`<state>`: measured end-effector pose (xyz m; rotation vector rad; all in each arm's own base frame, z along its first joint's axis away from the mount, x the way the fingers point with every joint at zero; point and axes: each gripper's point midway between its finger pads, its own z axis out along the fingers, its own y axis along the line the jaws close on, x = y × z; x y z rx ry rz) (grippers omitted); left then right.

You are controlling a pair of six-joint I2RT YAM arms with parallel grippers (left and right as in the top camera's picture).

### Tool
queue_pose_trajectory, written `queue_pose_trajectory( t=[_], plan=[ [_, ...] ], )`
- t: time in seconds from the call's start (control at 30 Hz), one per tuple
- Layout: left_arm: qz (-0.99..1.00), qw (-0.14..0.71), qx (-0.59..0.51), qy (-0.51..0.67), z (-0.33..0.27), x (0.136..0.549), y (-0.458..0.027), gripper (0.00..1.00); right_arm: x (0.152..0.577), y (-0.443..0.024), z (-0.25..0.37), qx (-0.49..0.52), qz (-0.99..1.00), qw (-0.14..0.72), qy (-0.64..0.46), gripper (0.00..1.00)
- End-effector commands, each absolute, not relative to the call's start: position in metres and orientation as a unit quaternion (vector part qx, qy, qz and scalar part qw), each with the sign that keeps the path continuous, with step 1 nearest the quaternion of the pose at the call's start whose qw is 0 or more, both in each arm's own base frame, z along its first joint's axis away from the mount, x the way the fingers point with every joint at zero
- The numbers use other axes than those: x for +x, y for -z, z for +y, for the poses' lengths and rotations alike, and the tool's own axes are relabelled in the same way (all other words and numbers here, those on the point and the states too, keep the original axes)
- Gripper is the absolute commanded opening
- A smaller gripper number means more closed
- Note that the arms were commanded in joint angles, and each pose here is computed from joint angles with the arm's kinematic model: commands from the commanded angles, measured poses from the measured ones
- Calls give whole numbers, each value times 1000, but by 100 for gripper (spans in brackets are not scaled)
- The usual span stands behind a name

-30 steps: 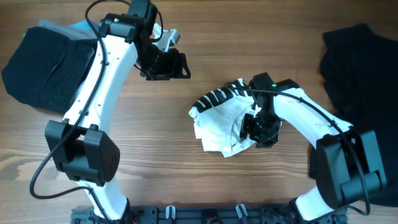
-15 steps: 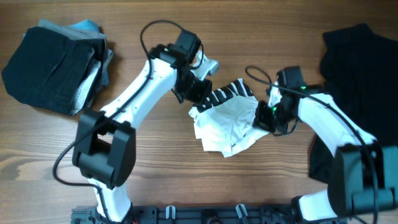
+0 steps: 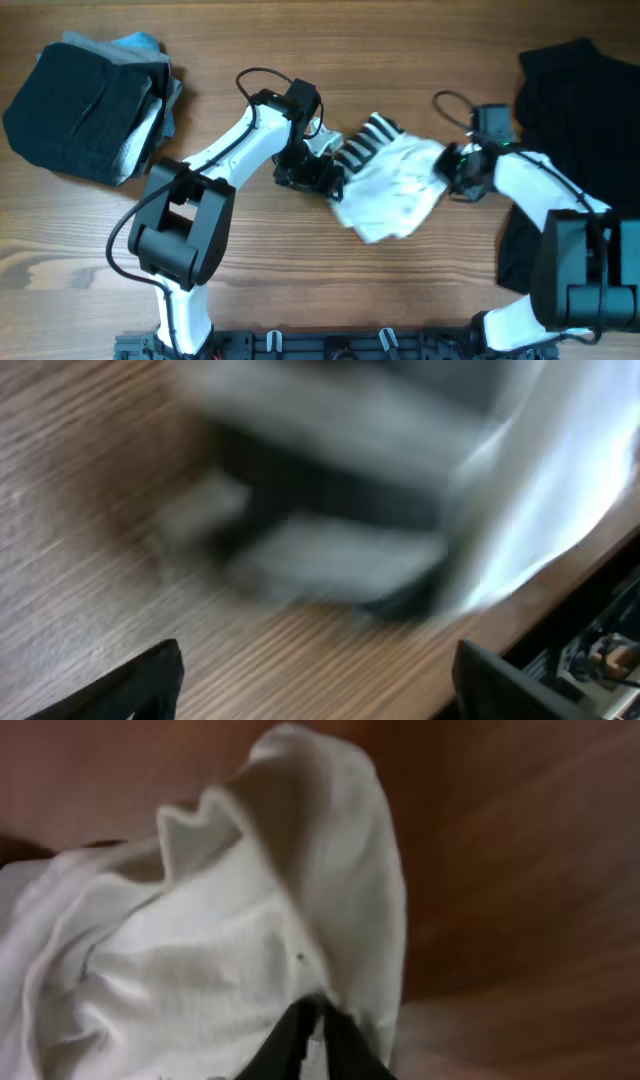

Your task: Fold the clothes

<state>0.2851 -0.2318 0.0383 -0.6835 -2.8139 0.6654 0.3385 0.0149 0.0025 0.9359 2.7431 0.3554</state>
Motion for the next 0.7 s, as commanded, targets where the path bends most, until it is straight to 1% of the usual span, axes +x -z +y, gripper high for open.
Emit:
queue_pose_trajectory(
  t=[0.0, 0.03, 0.1, 0.17, 0.2, 0.27, 0.3, 0.33, 0.37, 0.4, 0.43, 0.47, 0.5, 0.6, 0.63, 0.67],
  plan=[
    [-936, 46, -228, -265, -243, 310, -74, 86, 369, -23, -3, 235, 945, 152, -170, 22],
    [-931, 34, -229, -283, -248, 314, -87, 87, 373, -40, 10, 202, 942, 156, -218, 27],
    [-923, 6, -235, -304, -255, 323, -110, 89, 371, -73, 35, 151, 930, 162, -294, 33],
    [-920, -20, -243, -308, -259, 331, -120, 88, 356, -95, 58, 131, 917, 146, -347, 34],
    [-918, -32, -246, -311, -261, 336, -121, 81, 346, -98, 67, 127, 918, 127, -354, 34],
    [-914, -50, -250, -314, -265, 344, -122, 48, 314, -84, 86, 110, 936, 61, -329, 34],
    [-913, -58, -252, -315, -267, 348, -123, 40, 293, -63, 92, 92, 957, 30, -275, 37],
    [-913, -61, -253, -315, -267, 349, -123, 41, 282, -48, 92, 82, 968, 19, -235, 57],
    [-913, -61, -252, -314, -266, 349, -123, 41, 274, -33, 87, 91, 977, 13, -190, 64],
    [-915, -59, -252, -310, -265, 349, -122, 41, 271, -23, 85, 93, 981, 15, -169, 64],
    [-917, -56, -251, -306, -263, 348, -121, 41, 272, -15, 87, 83, 983, 28, -163, 61],
    [-917, -54, -250, -305, -263, 347, -121, 41, 275, -13, 86, 82, 983, 38, -162, 31],
    [-918, -52, -249, -305, -262, 346, -120, 41, 278, -16, 85, 84, 982, 43, -163, 4],
    [-919, -46, -248, -304, -261, 344, -120, 41, 268, -35, 76, 101, 982, 29, -155, 4],
    [-919, -45, -248, -304, -261, 343, -120, 44, 261, -41, 71, 106, 983, 22, -149, 4],
    [-919, -46, -248, -304, -261, 343, -120, 49, 246, -50, 65, 118, 982, 6, -144, 4]
  ],
)
